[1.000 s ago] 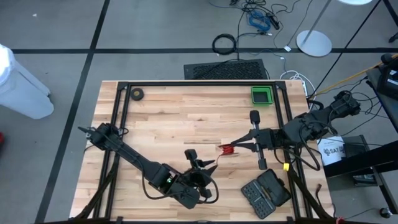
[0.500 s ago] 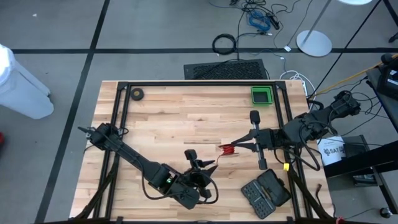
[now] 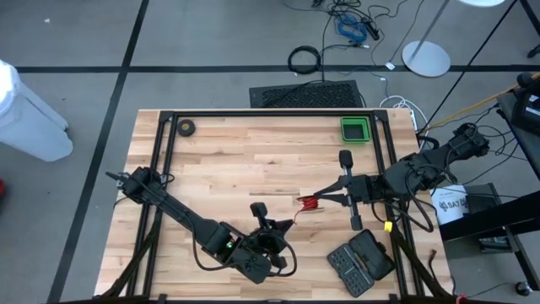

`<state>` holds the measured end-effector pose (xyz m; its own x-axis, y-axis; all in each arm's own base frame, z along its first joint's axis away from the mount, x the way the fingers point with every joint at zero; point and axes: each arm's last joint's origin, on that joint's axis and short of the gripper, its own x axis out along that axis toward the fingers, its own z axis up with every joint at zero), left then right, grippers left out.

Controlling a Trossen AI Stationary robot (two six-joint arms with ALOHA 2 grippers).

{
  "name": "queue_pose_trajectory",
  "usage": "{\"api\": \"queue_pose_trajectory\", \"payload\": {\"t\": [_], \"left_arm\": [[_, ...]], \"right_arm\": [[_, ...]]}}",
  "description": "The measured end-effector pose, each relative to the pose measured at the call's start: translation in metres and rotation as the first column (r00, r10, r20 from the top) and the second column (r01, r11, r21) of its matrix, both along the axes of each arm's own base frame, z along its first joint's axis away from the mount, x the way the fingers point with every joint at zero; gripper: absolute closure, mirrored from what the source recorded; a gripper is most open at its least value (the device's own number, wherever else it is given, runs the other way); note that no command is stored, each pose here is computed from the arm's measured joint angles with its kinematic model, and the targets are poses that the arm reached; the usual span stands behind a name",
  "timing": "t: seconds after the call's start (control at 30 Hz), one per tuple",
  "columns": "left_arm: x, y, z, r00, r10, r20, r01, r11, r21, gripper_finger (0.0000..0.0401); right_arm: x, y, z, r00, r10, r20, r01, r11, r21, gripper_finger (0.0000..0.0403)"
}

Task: Coil cords
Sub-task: Coil the red wire into the spool

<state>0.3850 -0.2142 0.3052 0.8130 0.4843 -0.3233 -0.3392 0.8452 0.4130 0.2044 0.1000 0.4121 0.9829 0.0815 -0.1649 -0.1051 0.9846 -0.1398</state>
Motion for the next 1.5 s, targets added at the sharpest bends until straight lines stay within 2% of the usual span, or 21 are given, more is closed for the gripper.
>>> {"api": "queue_pose_trajectory", "payload": {"t": [0.4,0.57,0.77,1.03,1.23,1.5], "left_arm": [[0.002,0.005,0.001,0.999,0.049,0.022,-0.049,0.999,0.014,0.0398],[0.009,0.019,0.001,0.994,0.104,0.032,-0.105,0.994,0.020,0.0398],[0.017,0.038,0.001,0.987,0.155,0.045,-0.155,0.988,-0.009,0.0399],[0.025,0.052,-0.001,0.969,0.226,0.098,-0.214,0.970,-0.115,0.0399],[0.033,0.063,-0.006,0.960,0.260,0.102,-0.246,0.960,-0.135,0.0399],[0.036,0.056,-0.007,0.973,0.203,0.113,-0.180,0.965,-0.192,0.0400]], "right_arm": [[0.000,0.000,0.001,1.000,-0.004,0.007,0.004,1.000,0.010,0.0403],[0.002,-0.001,0.002,0.997,-0.077,0.027,0.075,0.995,0.059,0.0403],[0.010,0.001,-0.001,0.984,-0.175,0.036,0.173,0.983,0.055,0.0403],[0.016,0.000,-0.002,0.947,-0.316,0.058,0.313,0.948,0.054,0.0403],[0.022,0.003,-0.007,0.946,-0.322,0.048,0.320,0.946,0.049,0.0403],[0.023,0.002,-0.007,0.935,-0.349,0.055,0.348,0.937,0.038,0.0403]]}}
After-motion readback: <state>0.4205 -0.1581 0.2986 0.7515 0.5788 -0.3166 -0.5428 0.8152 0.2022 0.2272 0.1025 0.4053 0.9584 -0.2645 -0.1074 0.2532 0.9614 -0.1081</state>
